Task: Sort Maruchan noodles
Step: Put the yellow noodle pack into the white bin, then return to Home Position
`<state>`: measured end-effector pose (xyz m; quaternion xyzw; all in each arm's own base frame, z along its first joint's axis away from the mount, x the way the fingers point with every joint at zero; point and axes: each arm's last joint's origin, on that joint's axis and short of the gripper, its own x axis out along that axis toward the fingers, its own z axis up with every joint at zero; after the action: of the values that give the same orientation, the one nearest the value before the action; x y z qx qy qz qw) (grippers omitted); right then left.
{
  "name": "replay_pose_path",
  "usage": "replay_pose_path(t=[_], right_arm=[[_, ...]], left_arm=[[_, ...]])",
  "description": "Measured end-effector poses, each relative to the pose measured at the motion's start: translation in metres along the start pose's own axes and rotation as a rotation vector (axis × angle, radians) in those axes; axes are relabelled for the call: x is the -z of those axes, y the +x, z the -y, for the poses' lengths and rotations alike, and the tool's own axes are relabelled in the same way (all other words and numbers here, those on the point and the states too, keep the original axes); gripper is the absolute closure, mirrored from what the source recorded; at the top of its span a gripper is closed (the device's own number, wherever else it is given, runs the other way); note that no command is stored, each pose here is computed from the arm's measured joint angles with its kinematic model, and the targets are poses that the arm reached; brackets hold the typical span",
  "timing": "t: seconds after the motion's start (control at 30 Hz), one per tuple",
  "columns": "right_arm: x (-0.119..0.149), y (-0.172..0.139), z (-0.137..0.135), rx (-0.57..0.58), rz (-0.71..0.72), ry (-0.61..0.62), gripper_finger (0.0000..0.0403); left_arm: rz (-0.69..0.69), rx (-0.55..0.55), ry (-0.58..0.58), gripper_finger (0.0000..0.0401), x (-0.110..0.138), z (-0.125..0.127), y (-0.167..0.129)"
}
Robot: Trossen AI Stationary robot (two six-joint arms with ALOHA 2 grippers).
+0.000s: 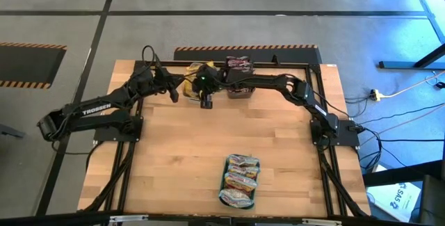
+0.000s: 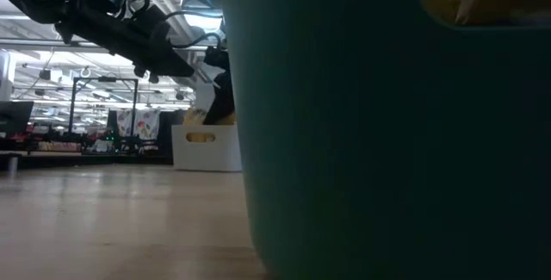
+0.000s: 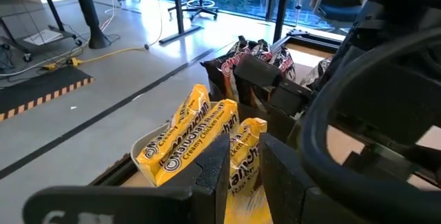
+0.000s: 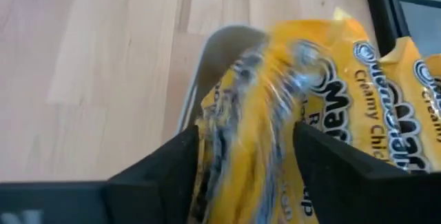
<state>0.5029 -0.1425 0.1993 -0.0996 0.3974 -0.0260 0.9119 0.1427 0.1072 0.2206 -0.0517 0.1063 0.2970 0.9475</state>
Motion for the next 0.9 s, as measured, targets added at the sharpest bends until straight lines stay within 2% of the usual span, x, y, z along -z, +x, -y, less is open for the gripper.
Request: replay_pose_path(t=[0.2,0.37,0.6,0.7,0.83,0.9], right_arm=[[-0.002,-0.005,-0.001,0.0,-0.008,0.005,0.0163],[-0.021,-0.047,-0.006,-0.001,0.004,-0.009,0.0183],[-0.027,-0.117,-0.018,-0.025,-0.137,0.049,0.0255],[-0.025,-0.146,-0.025,0.011,-0.195,0.093,0.0297],[-0.007,-0.174,-0.042,0.065,-0.258,0.137,0.0352],[0.005,-0.189,-0.05,0.072,-0.248,0.165,0.0374]], left_arm=[[0.0,0.0,0.0,0.0329,0.0,0.0,0.0],[-0.001,0.012,0.001,0.0328,0.0,0.0,0.0],[-0.004,0.123,0.0,0.0328,0.0,0.004,0.0],[-0.008,0.101,-0.037,0.0328,0.0,0.003,0.0],[-0.01,0.082,-0.075,0.0329,0.001,0.002,0.0],[-0.005,0.12,-0.069,0.0329,0.0,0.003,0.0]])
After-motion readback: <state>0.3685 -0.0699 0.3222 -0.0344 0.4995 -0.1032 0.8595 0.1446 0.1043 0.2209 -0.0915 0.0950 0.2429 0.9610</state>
